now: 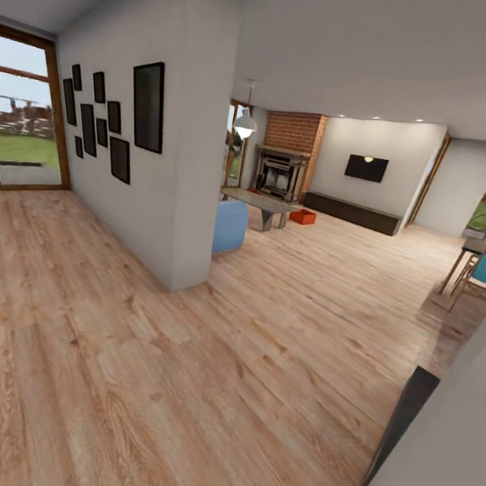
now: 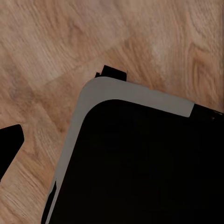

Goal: Move the two storage containers from the living room to the garage. In the garage, place one container on the floor and stack the other container on top of it (either order is fine).

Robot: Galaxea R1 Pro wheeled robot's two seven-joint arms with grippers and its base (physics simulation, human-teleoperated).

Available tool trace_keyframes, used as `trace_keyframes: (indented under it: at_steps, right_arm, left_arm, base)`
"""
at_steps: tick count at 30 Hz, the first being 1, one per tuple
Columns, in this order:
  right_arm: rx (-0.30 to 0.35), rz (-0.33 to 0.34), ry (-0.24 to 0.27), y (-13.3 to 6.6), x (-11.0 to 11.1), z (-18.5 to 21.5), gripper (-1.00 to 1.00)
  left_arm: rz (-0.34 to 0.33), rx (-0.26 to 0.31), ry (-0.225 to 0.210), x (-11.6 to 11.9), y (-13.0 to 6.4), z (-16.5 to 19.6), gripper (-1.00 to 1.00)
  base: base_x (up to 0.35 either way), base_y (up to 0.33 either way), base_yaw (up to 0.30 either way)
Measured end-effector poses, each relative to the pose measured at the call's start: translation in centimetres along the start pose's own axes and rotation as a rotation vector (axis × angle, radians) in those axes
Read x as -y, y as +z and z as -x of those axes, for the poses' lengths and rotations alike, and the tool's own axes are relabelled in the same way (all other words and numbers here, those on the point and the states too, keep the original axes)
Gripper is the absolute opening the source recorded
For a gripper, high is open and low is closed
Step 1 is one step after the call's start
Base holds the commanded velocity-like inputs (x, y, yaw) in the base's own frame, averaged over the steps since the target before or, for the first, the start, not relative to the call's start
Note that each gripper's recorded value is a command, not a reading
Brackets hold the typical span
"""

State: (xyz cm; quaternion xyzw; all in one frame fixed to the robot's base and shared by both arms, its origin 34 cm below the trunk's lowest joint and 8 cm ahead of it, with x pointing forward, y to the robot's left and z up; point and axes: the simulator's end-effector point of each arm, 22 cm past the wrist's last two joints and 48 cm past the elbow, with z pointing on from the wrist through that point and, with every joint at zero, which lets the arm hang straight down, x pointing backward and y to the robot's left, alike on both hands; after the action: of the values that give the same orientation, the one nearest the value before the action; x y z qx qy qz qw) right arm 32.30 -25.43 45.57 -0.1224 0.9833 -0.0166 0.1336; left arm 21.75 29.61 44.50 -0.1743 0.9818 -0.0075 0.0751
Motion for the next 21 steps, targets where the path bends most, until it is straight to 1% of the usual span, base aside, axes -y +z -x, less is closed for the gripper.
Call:
trace_keyframes:
  at_steps: [21]
  right_arm:
    - [0.009,-0.001,0.002,0.00,0.08,0.16,1.00]
  left_arm:
    - [0.000,-0.002,0.000,-0.02,0.00,-0.08,1.00]
  base:
    - [0.333,0.000,0.000]
